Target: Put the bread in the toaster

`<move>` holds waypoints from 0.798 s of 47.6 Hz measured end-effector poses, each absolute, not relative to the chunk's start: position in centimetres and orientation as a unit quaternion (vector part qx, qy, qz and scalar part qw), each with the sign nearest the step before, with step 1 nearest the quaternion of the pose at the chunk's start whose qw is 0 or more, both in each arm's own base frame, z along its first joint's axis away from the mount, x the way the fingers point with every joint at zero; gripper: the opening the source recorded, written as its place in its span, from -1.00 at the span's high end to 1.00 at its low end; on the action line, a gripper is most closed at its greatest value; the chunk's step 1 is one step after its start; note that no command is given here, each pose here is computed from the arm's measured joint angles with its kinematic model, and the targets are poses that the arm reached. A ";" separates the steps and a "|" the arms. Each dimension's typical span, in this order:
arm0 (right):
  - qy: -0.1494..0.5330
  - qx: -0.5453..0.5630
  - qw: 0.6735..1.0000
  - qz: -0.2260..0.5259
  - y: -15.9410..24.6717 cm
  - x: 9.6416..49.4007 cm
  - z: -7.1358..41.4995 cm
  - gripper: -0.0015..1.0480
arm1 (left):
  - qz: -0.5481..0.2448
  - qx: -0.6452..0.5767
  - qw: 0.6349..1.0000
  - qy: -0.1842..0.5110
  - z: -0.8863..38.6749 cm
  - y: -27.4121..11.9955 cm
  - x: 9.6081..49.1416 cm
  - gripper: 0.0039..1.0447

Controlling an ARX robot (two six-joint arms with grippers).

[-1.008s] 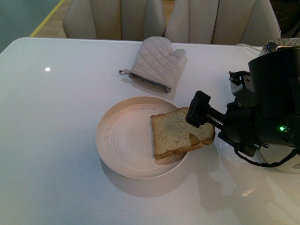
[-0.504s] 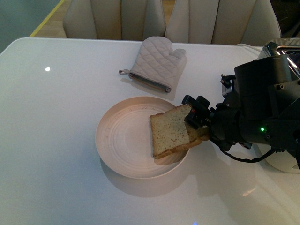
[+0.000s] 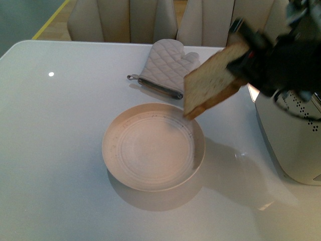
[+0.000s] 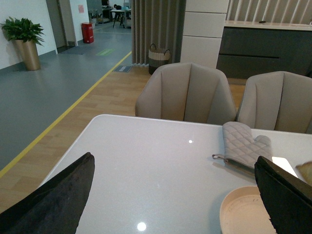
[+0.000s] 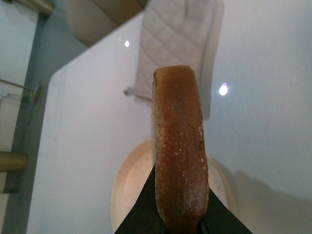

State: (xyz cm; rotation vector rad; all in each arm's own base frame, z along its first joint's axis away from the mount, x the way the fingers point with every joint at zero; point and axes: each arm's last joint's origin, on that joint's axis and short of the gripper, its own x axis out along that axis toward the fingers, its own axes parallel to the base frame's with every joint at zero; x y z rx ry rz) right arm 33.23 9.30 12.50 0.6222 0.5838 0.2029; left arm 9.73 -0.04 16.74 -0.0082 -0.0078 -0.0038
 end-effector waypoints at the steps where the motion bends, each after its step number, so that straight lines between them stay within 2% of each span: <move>1: 0.269 0.294 0.912 0.100 9.0 33.1 13.6 0.93 | -0.002 -0.004 1.000 -0.004 16.7 0.0 9.7 -0.87; 8: 0.159 0.170 0.972 0.029 4.6 31.0 22.2 0.93 | -0.002 -0.004 1.000 -0.004 16.7 0.0 9.7 -0.87; 13: 0.125 0.061 0.990 -0.024 1.6 29.8 25.3 0.93 | -0.002 -0.004 1.000 -0.004 16.7 0.0 9.7 -0.87; 23: 0.140 -0.006 0.989 -0.045 -0.4 29.7 25.0 0.93 | -0.002 -0.004 1.000 -0.004 16.7 0.0 9.7 -0.87; 38: 0.185 -0.010 0.981 -0.055 -1.3 29.8 22.7 0.93 | -0.002 -0.004 1.000 -0.004 16.7 0.0 9.7 -0.87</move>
